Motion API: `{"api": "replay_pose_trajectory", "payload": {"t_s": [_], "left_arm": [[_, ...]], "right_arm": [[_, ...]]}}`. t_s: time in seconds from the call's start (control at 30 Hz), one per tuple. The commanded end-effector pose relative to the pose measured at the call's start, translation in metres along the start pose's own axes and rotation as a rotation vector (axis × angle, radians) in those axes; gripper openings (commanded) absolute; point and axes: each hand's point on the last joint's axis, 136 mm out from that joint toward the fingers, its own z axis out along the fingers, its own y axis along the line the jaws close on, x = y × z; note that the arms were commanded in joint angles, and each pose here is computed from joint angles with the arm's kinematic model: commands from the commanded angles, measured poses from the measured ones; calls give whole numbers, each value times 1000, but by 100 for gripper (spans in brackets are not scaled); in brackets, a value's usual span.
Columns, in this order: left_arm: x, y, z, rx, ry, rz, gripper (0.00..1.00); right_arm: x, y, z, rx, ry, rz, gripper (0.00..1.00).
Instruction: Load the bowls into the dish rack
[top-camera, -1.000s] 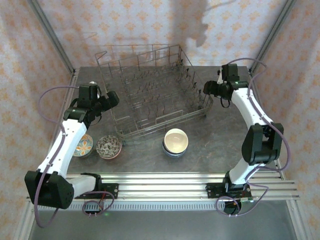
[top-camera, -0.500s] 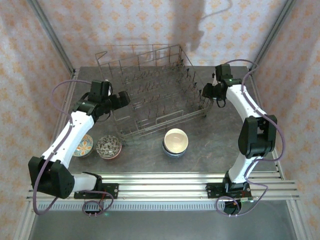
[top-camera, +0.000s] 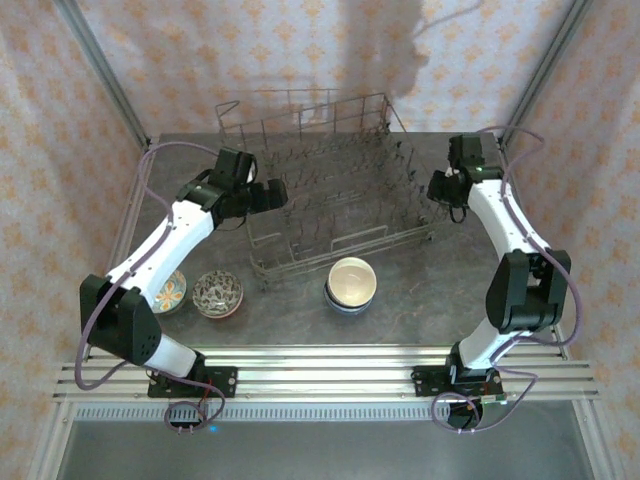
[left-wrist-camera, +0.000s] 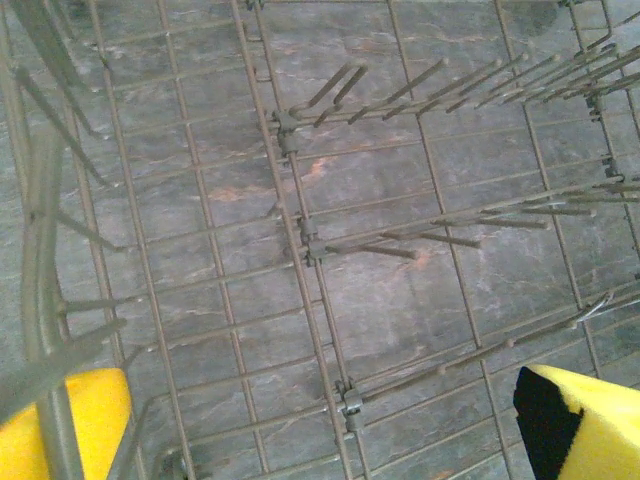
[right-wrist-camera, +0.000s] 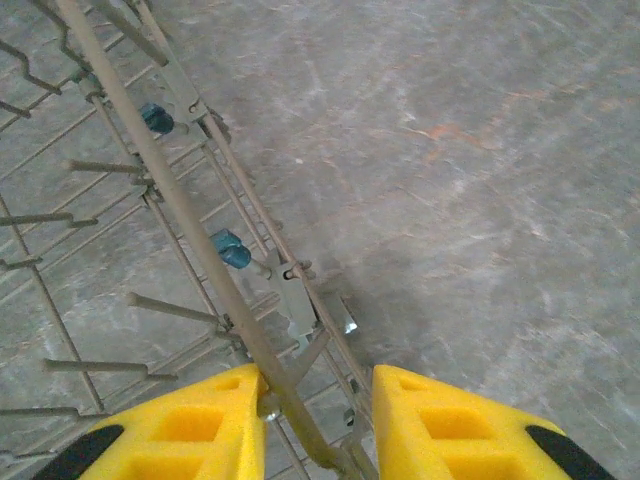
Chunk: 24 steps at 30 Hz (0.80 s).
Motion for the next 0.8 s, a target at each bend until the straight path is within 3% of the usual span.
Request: {"api": "replay_pose_trajectory", "payload": {"t_s": [0.0,0.27,0.4,0.57,0.77], "left_arm": [[-5,-15,3,8,5,46,99],[-25,-54,21,30,14,97,99],[-34,-64,31,34,21,103,99],[-45,-69,32,16,14,130,98],[-56,-63,5,-13,-43,188,99]], "right_arm": [[-7,-52,-23,168,-71,85,30],[-9,-67,-42,202,-103,107,34],[-14,-66,-62,197,-135,101,47],[-4,-48,-94,75,-152,79,59],[48,-15,-112,-91,-47,0,60]]}}
